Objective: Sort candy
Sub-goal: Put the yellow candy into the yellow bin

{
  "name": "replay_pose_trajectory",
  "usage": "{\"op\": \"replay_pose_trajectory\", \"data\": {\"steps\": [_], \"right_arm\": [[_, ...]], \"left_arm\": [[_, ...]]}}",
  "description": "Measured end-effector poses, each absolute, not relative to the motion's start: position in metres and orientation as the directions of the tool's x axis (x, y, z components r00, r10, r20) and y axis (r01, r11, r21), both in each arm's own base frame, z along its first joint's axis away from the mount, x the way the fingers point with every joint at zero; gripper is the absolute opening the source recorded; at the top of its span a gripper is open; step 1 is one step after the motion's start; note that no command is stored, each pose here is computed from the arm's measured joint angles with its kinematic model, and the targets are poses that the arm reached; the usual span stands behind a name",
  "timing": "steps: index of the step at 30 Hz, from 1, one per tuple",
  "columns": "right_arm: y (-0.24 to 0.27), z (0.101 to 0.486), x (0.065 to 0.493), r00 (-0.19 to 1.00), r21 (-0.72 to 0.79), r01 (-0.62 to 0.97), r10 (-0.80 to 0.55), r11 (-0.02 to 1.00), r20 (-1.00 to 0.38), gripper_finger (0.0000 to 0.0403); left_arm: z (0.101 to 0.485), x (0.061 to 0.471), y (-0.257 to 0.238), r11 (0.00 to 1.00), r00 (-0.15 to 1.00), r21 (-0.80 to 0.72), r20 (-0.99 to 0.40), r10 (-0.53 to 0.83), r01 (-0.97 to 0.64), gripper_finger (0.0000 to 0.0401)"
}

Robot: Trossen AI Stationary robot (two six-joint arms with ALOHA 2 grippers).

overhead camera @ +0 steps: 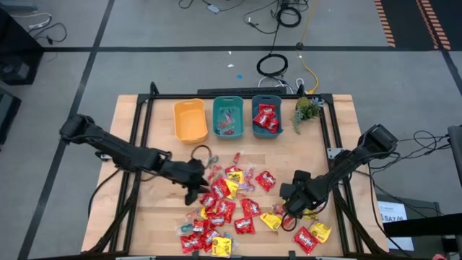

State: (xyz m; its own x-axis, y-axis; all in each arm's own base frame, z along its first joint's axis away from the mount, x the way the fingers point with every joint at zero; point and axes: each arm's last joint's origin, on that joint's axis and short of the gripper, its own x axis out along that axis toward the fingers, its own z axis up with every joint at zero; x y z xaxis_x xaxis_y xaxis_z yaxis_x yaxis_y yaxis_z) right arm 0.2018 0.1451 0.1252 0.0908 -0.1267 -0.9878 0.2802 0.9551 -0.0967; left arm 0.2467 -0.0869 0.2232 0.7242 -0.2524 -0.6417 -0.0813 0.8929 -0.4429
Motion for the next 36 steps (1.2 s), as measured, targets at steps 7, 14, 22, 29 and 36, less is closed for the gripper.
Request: {"op": "replay_pose_trajectory", "data": {"steps": [7,14,22,29,36], "right_arm": [[0.146,0.126,0.203,0.123,-0.045,0.408,-0.104,0.912,-0.987,0.0238],[0.145,0.129,0.203,0.125,0.001,0.513,-0.074,0.859,-0.989,0.0055],[0.132,0.175,0.218,0.055,-0.01,0.585,-0.052,0.811,-0.997,0.0014],[0.097,0.253,0.274,0.295,0.021,0.612,-0.204,0.791,-0.933,0.0004],[0.034,0.32,0.348,0.584,0.107,0.548,-0.288,0.83,-0.759,0.0001]], "left_arm": [[0.221,0.197,-0.073,0.876,0.771,-0.479,-0.579,-0.267,-0.057,0.0141],[0.217,0.161,-0.058,0.881,0.822,-0.473,-0.504,-0.266,-0.005,0.0141],[0.204,0.131,-0.045,0.933,0.797,-0.355,-0.578,-0.173,-0.056,0.0141],[0.195,0.118,-0.039,0.984,0.723,-0.176,-0.682,-0.109,-0.017,0.0141],[0.194,0.117,-0.038,0.99,0.716,-0.141,-0.692,-0.094,-0.007,0.0141]]}}
